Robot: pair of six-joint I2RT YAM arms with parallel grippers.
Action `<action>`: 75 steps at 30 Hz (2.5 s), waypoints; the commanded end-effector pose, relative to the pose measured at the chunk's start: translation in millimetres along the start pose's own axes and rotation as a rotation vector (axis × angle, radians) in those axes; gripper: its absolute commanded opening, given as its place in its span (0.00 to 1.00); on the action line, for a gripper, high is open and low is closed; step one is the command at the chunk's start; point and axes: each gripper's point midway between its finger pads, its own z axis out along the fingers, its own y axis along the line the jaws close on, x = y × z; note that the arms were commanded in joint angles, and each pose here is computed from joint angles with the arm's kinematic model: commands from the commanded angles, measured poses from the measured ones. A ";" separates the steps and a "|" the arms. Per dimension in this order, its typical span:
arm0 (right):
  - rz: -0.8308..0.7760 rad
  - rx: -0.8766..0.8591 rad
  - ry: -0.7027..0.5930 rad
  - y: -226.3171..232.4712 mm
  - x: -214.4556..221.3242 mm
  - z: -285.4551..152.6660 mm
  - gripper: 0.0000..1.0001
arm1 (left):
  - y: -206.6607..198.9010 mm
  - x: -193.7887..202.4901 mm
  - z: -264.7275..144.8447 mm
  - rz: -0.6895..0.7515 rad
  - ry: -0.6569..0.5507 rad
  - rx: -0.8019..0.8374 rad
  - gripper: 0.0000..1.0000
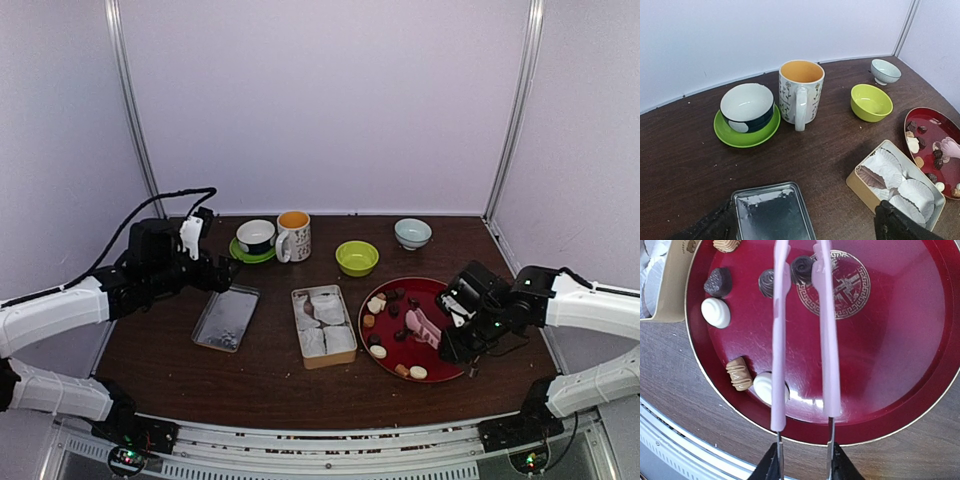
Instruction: Pack the chocolate
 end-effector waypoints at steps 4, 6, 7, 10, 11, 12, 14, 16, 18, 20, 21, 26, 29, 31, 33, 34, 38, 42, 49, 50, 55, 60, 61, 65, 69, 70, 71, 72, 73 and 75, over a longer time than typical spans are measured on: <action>-0.012 0.063 -0.005 0.6 -8.4 -6.8 0.32 | -2.3 -24.9 12.8 0.061 -0.134 0.015 0.98; -0.017 0.076 -0.003 0.4 -9.7 -6.2 0.32 | -5.8 -19.5 17.6 0.053 -0.123 0.041 0.98; -0.018 0.078 -0.004 1.0 -10.9 -5.5 0.32 | -7.8 -18.7 18.6 0.050 -0.126 0.054 0.98; -0.019 0.086 -0.007 1.6 -13.6 -3.1 0.33 | -10.7 -16.8 19.1 0.043 -0.139 0.074 0.98; -0.017 0.091 -0.007 1.1 -14.2 -2.7 0.33 | -10.8 -16.8 18.8 0.044 -0.140 0.075 0.98; -0.017 0.098 -0.005 0.3 -14.3 -2.2 0.33 | -10.8 -16.8 18.4 0.045 -0.141 0.075 0.98; -0.019 0.104 0.001 0.3 -14.5 -1.4 0.32 | -11.6 -16.8 17.6 0.047 -0.144 0.079 0.98; -0.022 0.110 0.005 0.0 -14.4 -0.5 0.32 | -11.7 -15.8 17.2 0.047 -0.147 0.081 0.98; -0.025 0.119 0.010 -0.5 -14.5 0.2 0.32 | -11.9 -14.4 17.3 0.048 -0.151 0.083 0.98; -0.025 0.122 0.013 0.0 -15.2 0.7 0.32 | -12.4 -14.0 17.6 0.048 -0.151 0.087 0.98; -0.027 0.121 0.012 1.1 -16.2 0.5 0.32 | -13.2 -13.4 17.9 0.050 -0.149 0.090 0.98; -0.054 0.130 0.027 6.2 -17.0 0.6 0.32 | -14.7 -14.6 16.4 0.052 -0.151 0.099 0.98; -0.067 0.156 0.043 6.6 -15.2 3.5 0.31 | -16.5 -15.5 15.1 0.052 -0.153 0.108 0.98; -0.075 0.178 0.052 6.5 -13.9 4.3 0.31 | -16.1 -14.5 14.8 0.052 -0.152 0.107 0.98; -0.076 0.198 0.052 5.5 -13.8 3.7 0.30 | -15.8 -14.9 14.5 0.051 -0.150 0.105 0.98; -0.076 0.204 0.052 5.1 -13.7 3.5 0.30 | -15.9 -14.4 14.4 0.052 -0.148 0.106 0.97; -0.074 0.214 0.036 5.9 -16.8 0.9 0.27 | -16.1 -14.6 12.7 0.054 -0.150 0.107 0.98; -0.068 0.226 -0.001 5.3 -24.9 -5.5 0.23 | -15.6 -15.4 10.6 0.056 -0.154 0.103 0.98; -0.049 0.196 -0.079 9.8 -38.6 -21.0 0.22 | -16.2 -15.1 11.5 0.057 -0.152 0.107 0.98; -0.047 0.184 -0.087 11.7 -40.2 -23.0 0.22 | -16.7 -15.2 11.5 0.058 -0.152 0.109 0.98; -0.073 0.079 -0.118 33.5 -48.6 -27.6 0.22 | -17.3 -15.5 12.2 0.056 -0.152 0.113 0.98; -0.120 -0.015 -0.172 61.7 -64.3 -39.4 0.21 | -17.1 -13.1 14.3 0.055 -0.145 0.113 0.97; -0.130 -0.037 -0.183 67.7 -67.5 -41.4 0.21 | -17.4 -12.7 14.9 0.056 -0.142 0.115 0.98; -0.168 -0.109 -0.215 90.9 -79.2 -45.5 0.21 | -18.0 -11.8 15.9 0.056 -0.138 0.118 0.98; -0.188 -0.153 -0.220 113.2 -91.4 -41.2 0.21 | -18.2 -11.9 16.3 0.056 -0.136 0.120 0.98; -0.190 -0.151 -0.217 117.5 -94.4 -38.9 0.21 | -18.3 -12.7 15.7 0.057 -0.137 0.119 0.98; -0.196 -0.144 -0.208 121.5 -96.3 -33.2 0.21 | -18.1 -12.8 15.3 0.058 -0.136 0.118 0.97; -0.199 -0.142 -0.207 125.2 -99.1 -30.1 0.21 | -18.2 -13.1 14.5 0.059 -0.138 0.118 0.97; -0.203 -0.139 -0.208 128.8 -101.6 -26.7 0.21 | -18.0 -13.7 13.8 0.059 -0.140 0.117 0.97; -0.204 -0.125 -0.209 132.0 -106.3 -18.9 0.21 | -17.4 -13.1 13.4 0.061 -0.141 0.114 0.97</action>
